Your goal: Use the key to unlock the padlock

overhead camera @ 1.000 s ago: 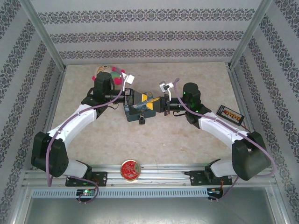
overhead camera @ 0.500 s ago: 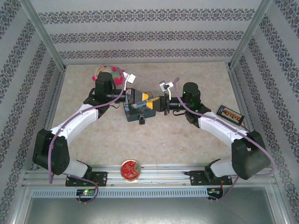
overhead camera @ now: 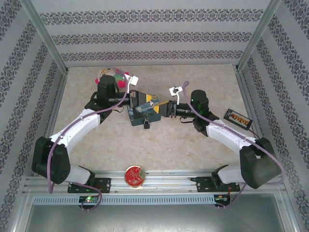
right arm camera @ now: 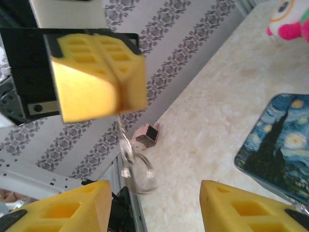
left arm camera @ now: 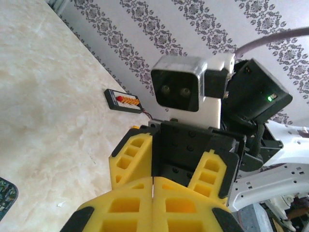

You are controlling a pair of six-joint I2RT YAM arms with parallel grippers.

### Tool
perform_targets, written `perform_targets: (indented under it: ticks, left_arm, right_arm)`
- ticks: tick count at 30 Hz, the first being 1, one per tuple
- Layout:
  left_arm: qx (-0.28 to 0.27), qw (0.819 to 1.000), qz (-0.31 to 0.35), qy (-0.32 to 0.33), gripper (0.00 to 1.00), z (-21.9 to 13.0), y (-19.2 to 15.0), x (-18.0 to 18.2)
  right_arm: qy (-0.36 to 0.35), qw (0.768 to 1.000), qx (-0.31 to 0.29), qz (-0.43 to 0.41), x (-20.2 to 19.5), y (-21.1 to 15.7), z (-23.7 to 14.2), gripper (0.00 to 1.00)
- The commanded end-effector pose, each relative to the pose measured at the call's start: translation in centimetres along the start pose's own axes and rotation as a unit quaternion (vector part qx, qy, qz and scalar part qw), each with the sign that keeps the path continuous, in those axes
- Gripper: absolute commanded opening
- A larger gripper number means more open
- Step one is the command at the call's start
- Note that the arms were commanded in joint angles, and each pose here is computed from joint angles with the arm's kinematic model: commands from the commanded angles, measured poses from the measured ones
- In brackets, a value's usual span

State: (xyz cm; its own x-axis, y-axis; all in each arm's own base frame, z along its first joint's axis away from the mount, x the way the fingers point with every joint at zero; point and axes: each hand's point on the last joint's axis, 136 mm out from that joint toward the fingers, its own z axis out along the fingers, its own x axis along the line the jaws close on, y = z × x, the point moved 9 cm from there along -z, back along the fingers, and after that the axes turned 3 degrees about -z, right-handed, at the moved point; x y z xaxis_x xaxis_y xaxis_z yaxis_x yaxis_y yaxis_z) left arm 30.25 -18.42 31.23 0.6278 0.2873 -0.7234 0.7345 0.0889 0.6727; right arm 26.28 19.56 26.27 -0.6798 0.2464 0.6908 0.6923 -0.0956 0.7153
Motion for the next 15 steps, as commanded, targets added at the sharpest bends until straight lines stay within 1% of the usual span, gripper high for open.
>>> perform_targets:
  ticks: [1, 5, 8, 11, 15]
  left_arm:
    - [-0.01, 1.0, 0.008, 0.011, 0.0, 0.0, -0.2, -0.2]
    - [-0.011, 1.0, -0.004, 0.007, 0.0, 0.3, -0.3, 0.3]
    - [-0.015, 1.0, -0.012, -0.001, 0.0, 0.5, -0.2, 0.6]
    - [-0.015, 1.0, -0.019, -0.007, 0.0, 0.7, -0.3, 0.8]
    - [-0.013, 1.0, -0.027, -0.004, 0.0, 0.8, -0.5, 1.2]
  right_arm:
    - [-0.037, 0.997, -0.063, 0.011, 0.5, 0.5, -1.0, 0.5]
    - [-0.03, 0.993, -0.113, 0.023, 0.8, 0.2, -1.8, 0.5]
    - [-0.025, 0.99, -0.136, 0.032, 1.1, 0.2, -2.1, 0.5]
    - [-0.026, 0.989, -0.14, 0.039, 1.2, 0.3, -1.7, 0.47]
    - [-0.014, 0.99, -0.132, 0.04, 1.2, 0.5, -0.5, 0.47]
